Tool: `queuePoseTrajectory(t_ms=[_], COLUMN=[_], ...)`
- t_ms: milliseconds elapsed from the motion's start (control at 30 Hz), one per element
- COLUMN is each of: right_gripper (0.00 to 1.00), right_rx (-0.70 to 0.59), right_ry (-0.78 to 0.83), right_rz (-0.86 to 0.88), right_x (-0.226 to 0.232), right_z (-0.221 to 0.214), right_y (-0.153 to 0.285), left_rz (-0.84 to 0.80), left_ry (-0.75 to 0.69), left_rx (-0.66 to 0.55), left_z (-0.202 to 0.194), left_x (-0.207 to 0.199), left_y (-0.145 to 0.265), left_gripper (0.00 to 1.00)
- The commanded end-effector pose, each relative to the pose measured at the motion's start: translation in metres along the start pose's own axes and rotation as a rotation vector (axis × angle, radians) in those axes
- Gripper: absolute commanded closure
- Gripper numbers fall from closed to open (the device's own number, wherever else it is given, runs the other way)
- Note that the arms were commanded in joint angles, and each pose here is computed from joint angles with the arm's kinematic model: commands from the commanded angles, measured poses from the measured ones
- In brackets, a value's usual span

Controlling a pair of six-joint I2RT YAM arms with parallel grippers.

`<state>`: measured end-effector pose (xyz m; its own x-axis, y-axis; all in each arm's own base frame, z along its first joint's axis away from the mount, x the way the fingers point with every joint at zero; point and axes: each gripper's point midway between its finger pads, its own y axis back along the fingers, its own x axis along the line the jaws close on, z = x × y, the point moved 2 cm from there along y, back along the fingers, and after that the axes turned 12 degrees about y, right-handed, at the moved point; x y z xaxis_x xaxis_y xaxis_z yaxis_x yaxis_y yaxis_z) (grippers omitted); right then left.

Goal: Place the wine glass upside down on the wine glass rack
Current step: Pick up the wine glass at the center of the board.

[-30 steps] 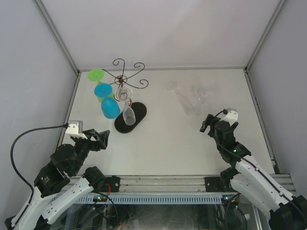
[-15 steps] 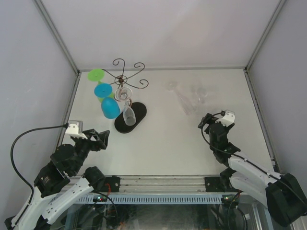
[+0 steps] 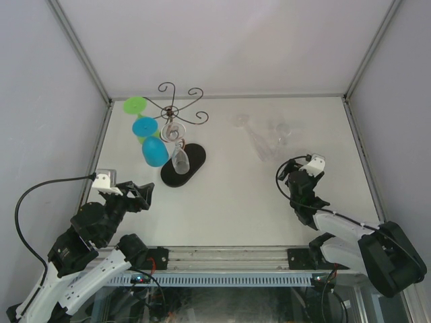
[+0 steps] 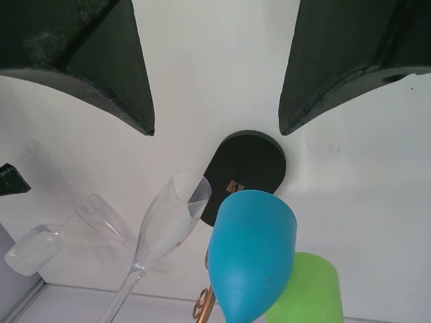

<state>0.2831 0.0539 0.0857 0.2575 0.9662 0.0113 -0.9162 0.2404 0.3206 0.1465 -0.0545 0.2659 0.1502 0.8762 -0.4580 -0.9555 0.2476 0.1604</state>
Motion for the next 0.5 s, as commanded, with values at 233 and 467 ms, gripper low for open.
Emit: queuePoseTrajectory(t_ms=[233,467], right_gripper=[0.47,0.65], right_rx=[0.002,-0.005], right_ry=[-0.010,-0.012], right_rz=[-0.028,-0.029], right_x=[0.0013,0.0004], right_z=[0.0132,0.0160], right_y=[-0.0048,-0.0037], left_rz=[-0.021,-0.019], left_ry=[0.010,0.011], left_rx=[-0.018,-0.019], left_z=[0.0020,0.0017], left_x=[-0.0038,-0.0033], left_y=[-0.0020,-0.0020], left_gripper=[0.22,0.22])
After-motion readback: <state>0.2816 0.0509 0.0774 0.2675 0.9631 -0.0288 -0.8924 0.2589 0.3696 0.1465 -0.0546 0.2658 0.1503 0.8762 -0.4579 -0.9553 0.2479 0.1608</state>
